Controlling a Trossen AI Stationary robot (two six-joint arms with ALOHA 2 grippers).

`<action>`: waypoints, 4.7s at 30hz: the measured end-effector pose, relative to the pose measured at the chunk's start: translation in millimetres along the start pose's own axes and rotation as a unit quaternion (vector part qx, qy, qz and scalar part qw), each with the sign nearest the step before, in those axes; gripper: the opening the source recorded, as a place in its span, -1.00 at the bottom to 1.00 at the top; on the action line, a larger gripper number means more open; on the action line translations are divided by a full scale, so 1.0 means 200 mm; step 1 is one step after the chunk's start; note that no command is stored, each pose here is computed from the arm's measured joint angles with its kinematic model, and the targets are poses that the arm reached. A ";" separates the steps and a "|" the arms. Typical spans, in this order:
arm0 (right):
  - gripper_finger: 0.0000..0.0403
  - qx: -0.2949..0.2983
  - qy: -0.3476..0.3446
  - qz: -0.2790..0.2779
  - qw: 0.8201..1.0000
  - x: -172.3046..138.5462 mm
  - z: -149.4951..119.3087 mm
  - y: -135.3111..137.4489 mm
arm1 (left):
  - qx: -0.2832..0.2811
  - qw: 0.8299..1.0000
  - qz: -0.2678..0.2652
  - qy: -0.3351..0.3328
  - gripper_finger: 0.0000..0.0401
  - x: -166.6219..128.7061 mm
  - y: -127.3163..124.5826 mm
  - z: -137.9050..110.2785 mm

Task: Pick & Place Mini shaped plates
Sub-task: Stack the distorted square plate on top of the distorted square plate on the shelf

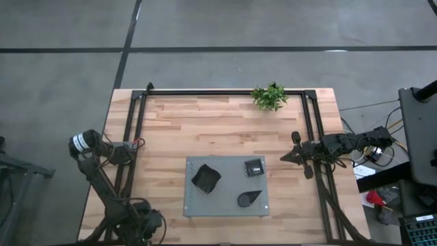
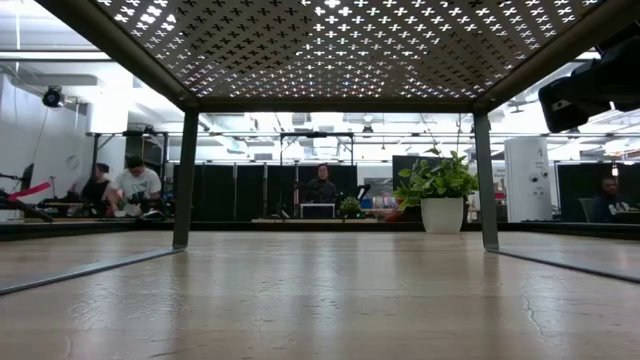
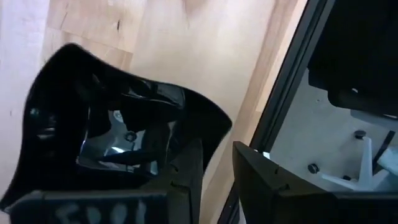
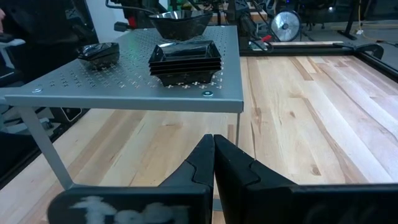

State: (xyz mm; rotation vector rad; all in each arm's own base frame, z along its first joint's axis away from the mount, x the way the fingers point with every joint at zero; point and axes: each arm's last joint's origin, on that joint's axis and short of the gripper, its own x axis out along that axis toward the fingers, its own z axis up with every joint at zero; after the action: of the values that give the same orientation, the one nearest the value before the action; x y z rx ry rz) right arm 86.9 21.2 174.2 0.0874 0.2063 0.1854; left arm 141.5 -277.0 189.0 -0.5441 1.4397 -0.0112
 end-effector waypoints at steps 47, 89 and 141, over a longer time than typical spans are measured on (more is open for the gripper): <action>-0.96 0.000 0.000 0.000 1.000 0.00 0.00 0.00 | 0.006 0.999 0.041 0.021 -0.68 0.06 0.04 -0.01; -0.96 0.000 0.000 0.000 1.000 0.00 0.00 0.00 | 0.313 0.850 0.338 -0.255 -1.00 -0.74 -0.13 0.35; -0.96 0.000 0.000 0.000 1.000 0.00 0.00 0.00 | 0.420 0.823 0.277 -0.262 -1.00 -0.77 -0.13 0.80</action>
State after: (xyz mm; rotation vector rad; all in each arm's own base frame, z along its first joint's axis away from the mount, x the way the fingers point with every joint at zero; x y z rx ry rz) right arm 86.9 21.2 174.2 0.0874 0.2063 0.1854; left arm 275.6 -193.9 346.6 0.5825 0.8657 -0.0305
